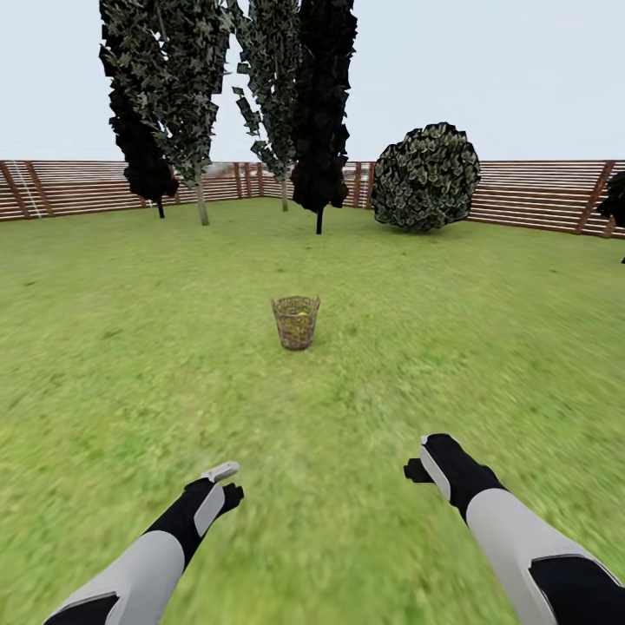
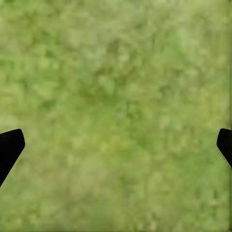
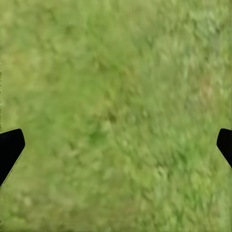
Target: Take the three Easter eggs out of the wicker basket on the lawn in the garden, then place them on the lawn next to a single tree (choose any tree) so that all three eggs are next to the same tree and none are left in the basket.
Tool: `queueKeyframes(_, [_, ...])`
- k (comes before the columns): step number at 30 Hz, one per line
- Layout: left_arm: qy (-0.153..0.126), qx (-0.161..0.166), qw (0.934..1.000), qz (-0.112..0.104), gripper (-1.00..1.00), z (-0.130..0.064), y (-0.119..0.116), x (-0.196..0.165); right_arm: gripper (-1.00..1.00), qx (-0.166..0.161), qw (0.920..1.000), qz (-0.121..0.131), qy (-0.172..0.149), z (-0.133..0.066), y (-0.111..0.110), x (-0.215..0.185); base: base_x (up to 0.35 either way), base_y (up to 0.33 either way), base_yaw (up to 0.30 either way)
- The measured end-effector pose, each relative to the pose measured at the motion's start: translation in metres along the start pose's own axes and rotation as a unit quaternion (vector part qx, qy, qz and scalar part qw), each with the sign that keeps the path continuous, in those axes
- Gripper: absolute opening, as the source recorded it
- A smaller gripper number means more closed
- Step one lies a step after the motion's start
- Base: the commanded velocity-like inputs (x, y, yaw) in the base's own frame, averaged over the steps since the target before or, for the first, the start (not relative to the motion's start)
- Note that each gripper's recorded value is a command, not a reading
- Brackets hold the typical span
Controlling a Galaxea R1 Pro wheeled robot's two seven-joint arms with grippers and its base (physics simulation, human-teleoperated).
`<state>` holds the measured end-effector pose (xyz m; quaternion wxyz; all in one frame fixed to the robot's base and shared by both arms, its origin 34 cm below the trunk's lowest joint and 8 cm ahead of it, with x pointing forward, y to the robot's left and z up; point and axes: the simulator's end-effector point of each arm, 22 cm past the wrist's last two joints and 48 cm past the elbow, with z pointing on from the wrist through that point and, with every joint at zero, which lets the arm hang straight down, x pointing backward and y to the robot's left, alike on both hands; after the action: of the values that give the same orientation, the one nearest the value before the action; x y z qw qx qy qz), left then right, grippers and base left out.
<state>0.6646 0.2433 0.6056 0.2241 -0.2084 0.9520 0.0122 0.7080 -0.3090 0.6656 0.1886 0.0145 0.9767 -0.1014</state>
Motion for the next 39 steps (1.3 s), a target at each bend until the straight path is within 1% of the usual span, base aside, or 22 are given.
queueKeyframes(3, [0.003, 0.001, 1.0000, 0.001, 1.00, 0.000, -0.001, 0.002, 1.00, -0.003, 1.0000, -0.001, 0.000, -0.001, 0.005, 0.000, 0.338, -0.003, 0.000])
queueKeyframes(15, [0.002, 0.000, 1.0000, 0.001, 1.00, 0.000, 0.000, 0.002, 1.00, -0.004, 1.0000, -0.002, 0.002, 0.000, 0.007, 0.002, 0.341, 0.000, 0.000])
queueKeyframes(18, [0.001, 0.000, 1.0000, 0.001, 1.00, 0.000, 0.000, 0.001, 1.00, -0.007, 1.0000, -0.003, 0.002, -0.001, 0.012, 0.003, 0.341, 0.000, 0.000])
queueKeyframes(21, [0.000, 0.001, 1.0000, 0.000, 1.00, -0.002, 0.000, -0.001, 1.00, -0.014, 0.9999, -0.006, 0.000, -0.004, 0.024, 0.002, 0.341, 0.000, 0.000])
queueKeyframes(23, [-0.002, 0.001, 1.0000, 0.000, 1.00, -0.003, 0.000, -0.002, 1.00, -0.015, 0.9999, -0.007, 0.001, -0.005, 0.027, 0.003, 0.341, 0.000, 0.000])
queueKeyframes(39, [-0.010, 0.005, 0.9999, -0.001, 1.00, -0.010, -0.002, -0.009, 1.00, -0.015, 0.9998, -0.007, -0.003, -0.011, 0.027, 0.001, 0.341, 0.000, 0.000])
